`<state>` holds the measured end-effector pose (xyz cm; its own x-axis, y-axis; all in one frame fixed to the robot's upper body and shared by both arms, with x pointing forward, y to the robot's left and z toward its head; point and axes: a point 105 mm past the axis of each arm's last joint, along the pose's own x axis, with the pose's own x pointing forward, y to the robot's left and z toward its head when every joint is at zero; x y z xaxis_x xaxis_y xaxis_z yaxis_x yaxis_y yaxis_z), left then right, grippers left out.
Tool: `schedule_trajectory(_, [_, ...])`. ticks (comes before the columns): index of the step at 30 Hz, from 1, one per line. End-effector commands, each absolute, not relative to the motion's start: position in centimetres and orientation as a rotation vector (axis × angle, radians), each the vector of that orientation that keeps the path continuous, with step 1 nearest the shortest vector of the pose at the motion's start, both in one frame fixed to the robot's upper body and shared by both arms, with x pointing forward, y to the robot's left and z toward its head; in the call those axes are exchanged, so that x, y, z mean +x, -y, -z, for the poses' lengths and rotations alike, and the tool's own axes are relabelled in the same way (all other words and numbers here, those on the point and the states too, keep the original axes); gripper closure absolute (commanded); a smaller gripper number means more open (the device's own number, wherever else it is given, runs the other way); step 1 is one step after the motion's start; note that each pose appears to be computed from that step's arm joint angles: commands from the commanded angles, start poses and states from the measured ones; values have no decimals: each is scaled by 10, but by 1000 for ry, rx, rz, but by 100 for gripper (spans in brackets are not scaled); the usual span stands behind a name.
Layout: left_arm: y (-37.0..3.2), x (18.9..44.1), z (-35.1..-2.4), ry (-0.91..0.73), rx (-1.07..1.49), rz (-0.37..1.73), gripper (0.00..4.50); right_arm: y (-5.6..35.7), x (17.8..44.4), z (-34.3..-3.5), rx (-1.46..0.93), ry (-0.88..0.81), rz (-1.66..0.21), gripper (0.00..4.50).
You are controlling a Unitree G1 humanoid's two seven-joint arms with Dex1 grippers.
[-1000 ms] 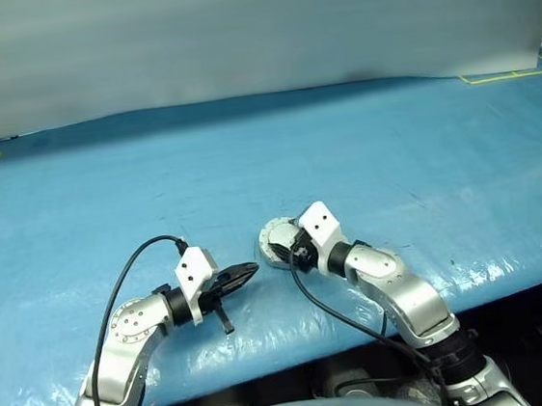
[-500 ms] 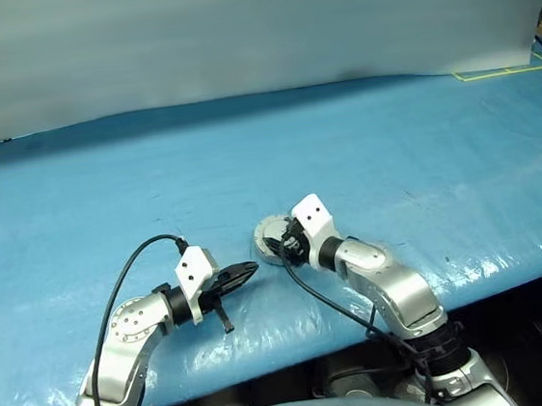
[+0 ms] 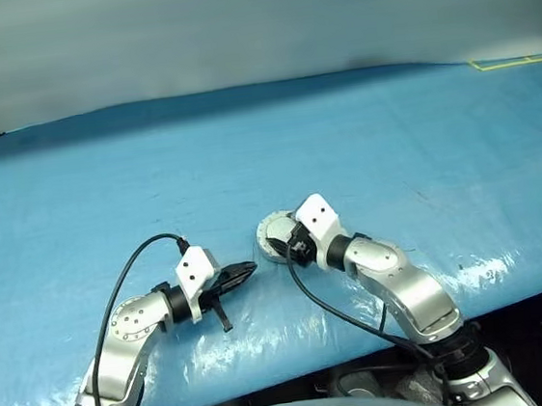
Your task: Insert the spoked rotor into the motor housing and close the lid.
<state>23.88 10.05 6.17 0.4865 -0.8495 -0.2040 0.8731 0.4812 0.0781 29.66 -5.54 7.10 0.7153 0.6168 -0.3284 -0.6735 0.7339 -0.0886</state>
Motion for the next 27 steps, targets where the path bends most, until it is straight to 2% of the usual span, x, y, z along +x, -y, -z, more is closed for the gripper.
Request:
schedule_trajectory(1, [-97, 239, -66, -119, 190, 1074, 450, 67, 299, -53, -172, -381, -644, 147])
schedule_trajectory(9, [-95, 241, -65, -113, 189, 1076, 450, 75, 296, -20, -172, -545, -578, 147])
schedule_trajectory(13, [-95, 242, -66, -108, 187, 1077, 450, 62, 299, -51, -14, -409, -639, 147])
schedule_trajectory(18, [-95, 243, -66, -108, 192, 1078, 450, 51, 288, -85, 73, -244, -791, 147])
schedule_trajectory(24, [-96, 244, -65, -109, 197, 1075, 450, 46, 274, -80, -37, -251, -923, 147])
schedule_trajectory(27, [-96, 244, -64, -112, 200, 1074, 450, 47, 280, -82, -1, -245, -886, 147])
